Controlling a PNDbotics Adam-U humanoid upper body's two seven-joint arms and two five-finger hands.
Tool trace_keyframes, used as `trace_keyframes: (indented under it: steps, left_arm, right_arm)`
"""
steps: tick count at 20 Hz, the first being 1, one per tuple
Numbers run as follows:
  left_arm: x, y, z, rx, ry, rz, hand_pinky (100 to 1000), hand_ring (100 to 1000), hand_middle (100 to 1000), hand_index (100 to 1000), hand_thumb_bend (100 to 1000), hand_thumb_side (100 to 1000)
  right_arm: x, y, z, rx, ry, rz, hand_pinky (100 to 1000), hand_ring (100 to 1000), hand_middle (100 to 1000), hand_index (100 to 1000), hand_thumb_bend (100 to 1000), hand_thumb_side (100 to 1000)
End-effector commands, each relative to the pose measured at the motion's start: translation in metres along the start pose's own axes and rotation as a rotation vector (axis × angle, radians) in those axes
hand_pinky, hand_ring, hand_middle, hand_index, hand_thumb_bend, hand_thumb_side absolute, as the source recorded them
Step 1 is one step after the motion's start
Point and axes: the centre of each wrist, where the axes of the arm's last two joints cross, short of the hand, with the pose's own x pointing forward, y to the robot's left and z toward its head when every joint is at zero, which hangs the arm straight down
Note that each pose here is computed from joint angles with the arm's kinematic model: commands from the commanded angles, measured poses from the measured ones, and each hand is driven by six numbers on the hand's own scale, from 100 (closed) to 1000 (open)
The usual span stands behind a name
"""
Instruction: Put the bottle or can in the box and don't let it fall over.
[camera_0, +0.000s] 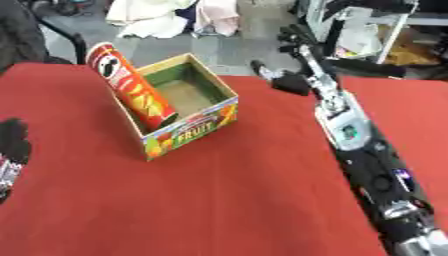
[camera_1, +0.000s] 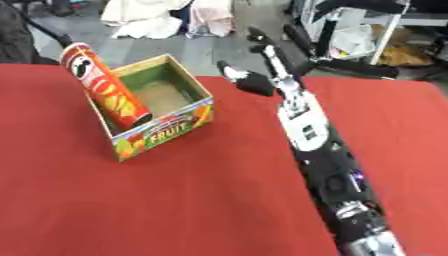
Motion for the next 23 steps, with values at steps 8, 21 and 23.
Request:
trace_keyframes:
  steps: [8, 21, 23]
  left_arm:
    - [0.002, 0.012, 0.002, 0.016, -0.004, -0.044, 905, 838, 785, 893, 481, 796]
    - [0.002, 0.009, 0.003, 0.002, -0.007, -0.033, 905, 838, 786, 893, 477, 795]
    - [0.002, 0.009, 0.003, 0.001, -0.003, -0.033, 904, 838, 786, 892, 476, 795]
  right_arm:
    - [-0.023, -0.039, 0.102, -0.078, 0.051, 0.084, 978, 903, 923, 1000, 408, 312]
    - [-0.025, -0.011, 0.147, -0.218, 0.117, -0.052, 960, 885, 910, 1000, 375, 327]
    - [-0.023, -0.009, 0.147, -0.228, 0.118, -0.058, 958, 883, 909, 1000, 372, 333]
